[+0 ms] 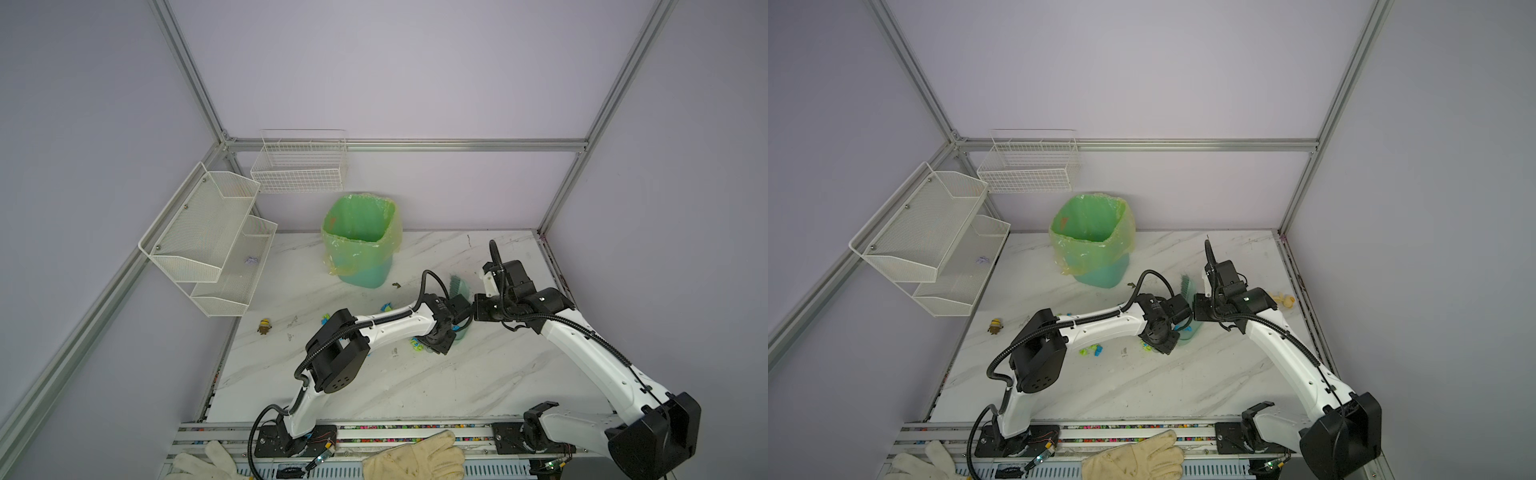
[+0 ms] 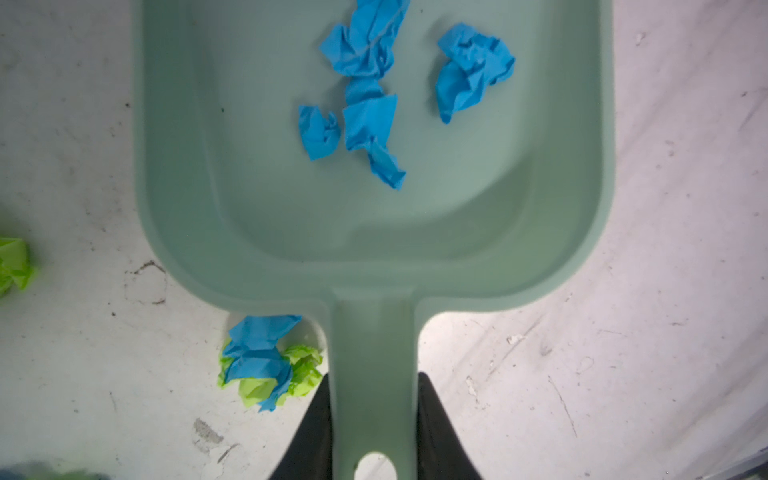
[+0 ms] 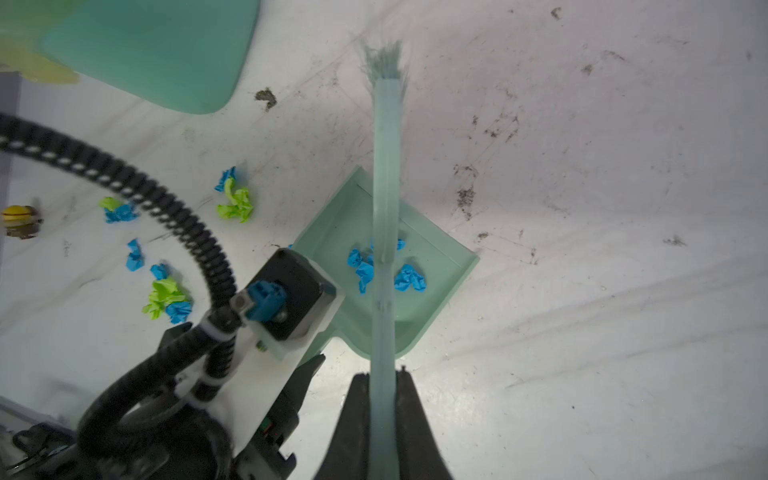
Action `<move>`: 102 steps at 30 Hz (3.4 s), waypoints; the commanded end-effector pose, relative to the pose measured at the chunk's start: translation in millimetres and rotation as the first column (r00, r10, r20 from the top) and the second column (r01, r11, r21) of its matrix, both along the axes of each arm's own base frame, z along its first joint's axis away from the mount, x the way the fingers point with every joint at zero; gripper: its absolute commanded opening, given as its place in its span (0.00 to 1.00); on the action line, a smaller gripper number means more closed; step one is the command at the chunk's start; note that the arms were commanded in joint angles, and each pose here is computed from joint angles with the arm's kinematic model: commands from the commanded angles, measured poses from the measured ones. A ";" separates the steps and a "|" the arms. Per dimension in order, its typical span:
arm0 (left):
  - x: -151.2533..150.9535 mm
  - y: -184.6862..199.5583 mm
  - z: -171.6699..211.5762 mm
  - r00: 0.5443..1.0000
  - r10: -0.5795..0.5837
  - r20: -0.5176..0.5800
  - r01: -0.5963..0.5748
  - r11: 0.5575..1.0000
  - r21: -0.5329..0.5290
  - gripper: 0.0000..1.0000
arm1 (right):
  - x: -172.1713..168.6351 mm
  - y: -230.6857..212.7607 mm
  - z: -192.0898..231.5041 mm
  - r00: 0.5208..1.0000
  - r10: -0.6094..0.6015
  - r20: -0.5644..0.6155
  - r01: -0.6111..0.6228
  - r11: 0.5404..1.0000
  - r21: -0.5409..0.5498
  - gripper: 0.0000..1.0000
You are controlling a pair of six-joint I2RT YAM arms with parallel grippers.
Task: Sweep away the paper scraps from the table
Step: 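Stroke the brush repeatedly across the dustpan mouth with the right gripper, then lift the dustpan toward the green bin while the right gripper raises the brush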
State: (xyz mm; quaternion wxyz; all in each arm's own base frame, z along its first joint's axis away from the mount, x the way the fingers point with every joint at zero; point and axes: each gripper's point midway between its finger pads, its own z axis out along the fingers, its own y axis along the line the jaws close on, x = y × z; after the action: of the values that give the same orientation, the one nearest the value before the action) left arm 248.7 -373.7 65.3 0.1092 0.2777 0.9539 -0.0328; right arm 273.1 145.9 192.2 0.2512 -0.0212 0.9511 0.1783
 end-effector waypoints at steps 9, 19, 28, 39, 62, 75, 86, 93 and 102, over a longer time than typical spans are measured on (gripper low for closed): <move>3.7 2.7 9.8 1.000 0.005 0.025 -0.004 1.000 -0.024 0.00 | -3.9 -12.5 17.2 0.997 -0.072 0.028 0.073 0.997 -0.020 0.00; 2.0 6.2 6.8 1.000 0.006 0.022 -0.006 1.000 -0.015 0.00 | 34.7 -8.3 8.8 0.991 -0.104 0.079 0.109 0.992 -0.064 0.00; 3.2 5.8 5.5 1.000 0.003 0.025 -0.003 1.000 -0.012 0.00 | 60.1 4.1 -6.2 0.992 -0.094 0.082 0.099 0.993 -0.065 0.00; 4.8 5.8 6.2 0.999 0.000 0.035 0.000 1.000 -0.008 0.00 | 31.9 15.5 -40.5 0.999 -0.009 -0.039 0.009 1.000 -0.020 0.00; 10.3 8.0 9.1 0.998 0.013 0.065 -0.013 1.000 -0.002 0.00 | -19.3 -6.9 17.9 0.999 -0.043 0.026 0.041 0.998 0.049 0.00; 13.6 4.8 30.3 0.994 0.031 0.109 -0.025 0.998 -0.050 0.00 | 0.4 -19.5 33.8 0.989 -0.122 0.088 0.123 0.992 -0.007 0.00; 13.8 4.0 69.3 0.985 0.050 0.166 -0.027 0.990 -0.140 0.00 | 35.0 -40.1 77.9 0.934 -0.268 0.238 0.272 0.962 0.017 0.00; 15.5 9.6 89.7 0.977 0.067 0.204 -0.032 0.985 -0.169 0.00 | 66.0 -62.5 93.5 0.898 -0.355 0.260 0.343 0.935 0.092 0.00; 14.5 11.2 123.8 0.968 0.103 0.227 -0.044 0.967 -0.250 0.00 | 80.1 -98.5 99.0 0.820 -0.477 0.316 0.469 0.877 0.105 0.00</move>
State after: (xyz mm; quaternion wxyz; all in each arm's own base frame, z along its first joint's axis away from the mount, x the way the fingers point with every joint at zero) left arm 262.7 -365.5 162.8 0.2291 0.2445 0.9381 -0.0881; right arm 348.2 58.0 273.9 0.4063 0.1636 0.8910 0.1198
